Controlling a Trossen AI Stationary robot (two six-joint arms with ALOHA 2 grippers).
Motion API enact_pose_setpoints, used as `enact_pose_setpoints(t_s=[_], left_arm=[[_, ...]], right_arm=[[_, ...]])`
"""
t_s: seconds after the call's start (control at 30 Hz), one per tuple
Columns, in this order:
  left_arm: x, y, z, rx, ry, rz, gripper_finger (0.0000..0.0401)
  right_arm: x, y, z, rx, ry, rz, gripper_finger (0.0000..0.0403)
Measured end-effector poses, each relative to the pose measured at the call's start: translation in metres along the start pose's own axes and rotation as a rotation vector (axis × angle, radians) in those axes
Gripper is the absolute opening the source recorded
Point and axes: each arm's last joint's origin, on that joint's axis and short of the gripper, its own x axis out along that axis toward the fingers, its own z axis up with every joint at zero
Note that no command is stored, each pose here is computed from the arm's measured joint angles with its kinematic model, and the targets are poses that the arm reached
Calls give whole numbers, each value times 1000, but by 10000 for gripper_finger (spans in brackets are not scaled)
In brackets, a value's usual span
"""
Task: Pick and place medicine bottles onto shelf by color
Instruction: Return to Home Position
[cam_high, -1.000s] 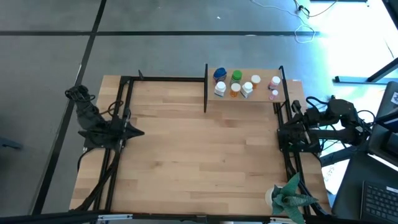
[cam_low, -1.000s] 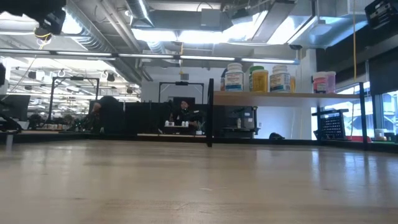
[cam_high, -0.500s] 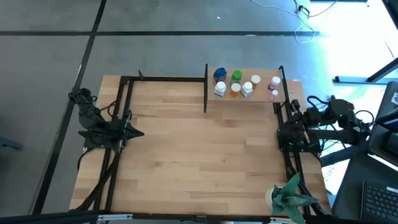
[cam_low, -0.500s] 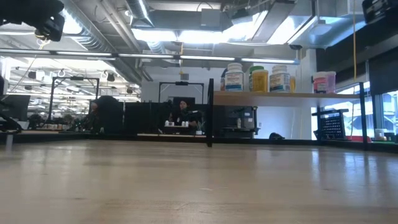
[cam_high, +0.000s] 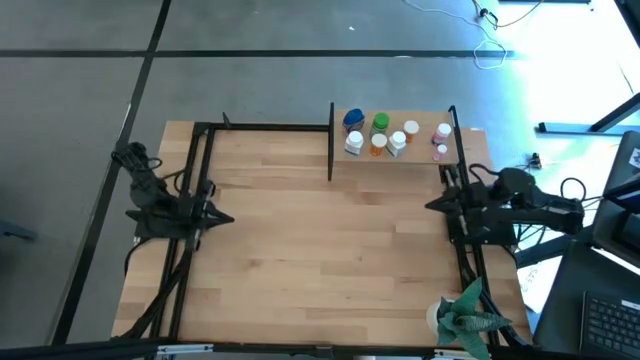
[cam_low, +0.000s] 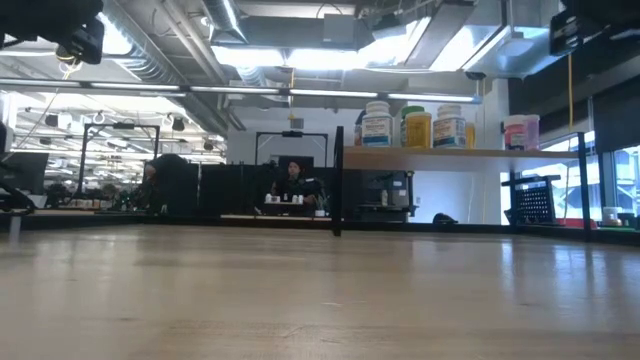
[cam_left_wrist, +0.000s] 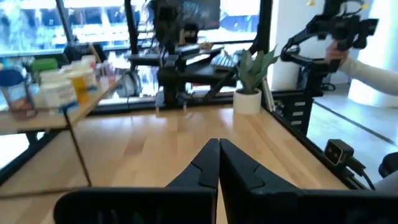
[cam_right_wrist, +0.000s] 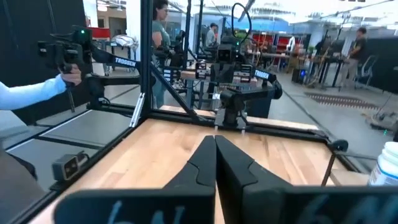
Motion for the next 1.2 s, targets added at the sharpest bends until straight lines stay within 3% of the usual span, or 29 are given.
enact_pose_setpoints(t_s=[0.43, 0.73, 0.93, 1.2], left_arm=[[10, -15, -44, 27, -93, -30, 0], [11, -16, -48, 23, -70, -34, 0], [11, -15, -47, 14, -75, -33, 4], [11, -15, -48, 15, -74, -33, 16]], right_arm=[[25, -2, -50, -29, -45, -1, 1], [34, -2, -90, -40, -37, 5, 2], [35, -2, -90, -55, -30, 6, 3], [35, 0, -92, 15, -15, 64, 4]])
